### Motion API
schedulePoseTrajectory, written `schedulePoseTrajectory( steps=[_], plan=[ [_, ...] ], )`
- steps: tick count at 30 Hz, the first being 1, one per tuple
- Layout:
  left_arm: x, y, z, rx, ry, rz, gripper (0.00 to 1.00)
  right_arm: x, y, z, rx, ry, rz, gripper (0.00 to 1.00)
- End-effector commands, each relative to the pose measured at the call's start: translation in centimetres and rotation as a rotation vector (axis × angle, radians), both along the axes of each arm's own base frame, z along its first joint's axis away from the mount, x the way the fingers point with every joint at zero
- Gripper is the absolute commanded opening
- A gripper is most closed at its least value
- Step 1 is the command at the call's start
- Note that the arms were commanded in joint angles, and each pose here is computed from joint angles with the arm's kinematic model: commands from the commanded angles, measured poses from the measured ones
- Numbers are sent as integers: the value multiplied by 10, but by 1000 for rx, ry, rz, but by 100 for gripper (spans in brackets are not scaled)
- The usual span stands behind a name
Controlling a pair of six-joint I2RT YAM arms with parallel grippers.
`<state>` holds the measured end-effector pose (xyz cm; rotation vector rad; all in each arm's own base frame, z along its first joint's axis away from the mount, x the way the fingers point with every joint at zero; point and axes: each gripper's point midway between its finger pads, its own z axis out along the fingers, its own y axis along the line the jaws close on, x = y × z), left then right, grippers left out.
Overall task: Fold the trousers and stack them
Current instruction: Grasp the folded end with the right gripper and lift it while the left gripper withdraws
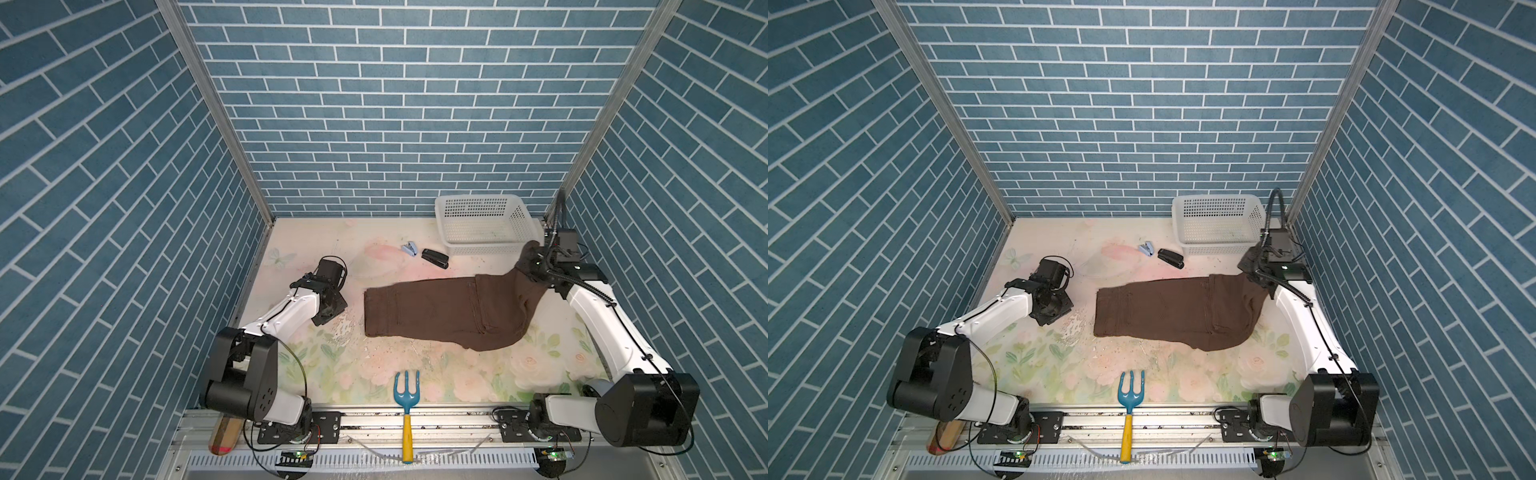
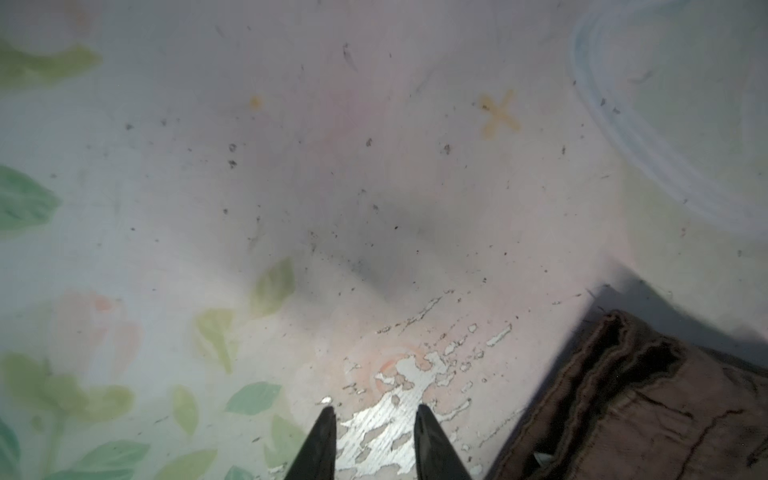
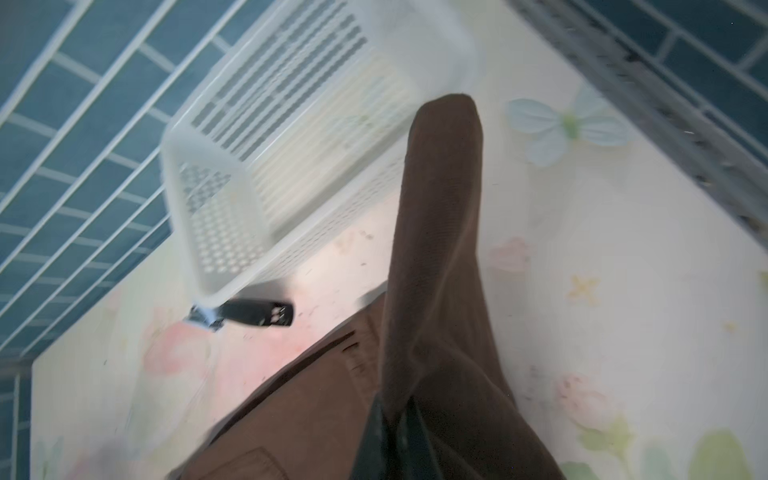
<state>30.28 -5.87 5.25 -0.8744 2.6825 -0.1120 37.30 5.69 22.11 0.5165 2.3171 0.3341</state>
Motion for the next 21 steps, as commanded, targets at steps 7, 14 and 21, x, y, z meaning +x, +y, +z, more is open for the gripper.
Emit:
schedulePoseTrajectory(
  steps=[7,14,21],
  plan=[
    [12,-34,-13,-87,-20,-34,33,-6,137,11,-72,-10,342,0],
    [6,-46,-29,-109,9,-38,27,-15,226,-1,-2,15,528,0],
    [4,-67,-42,-139,20,-57,26,-22,278,-8,36,32,638,0]
  ],
)
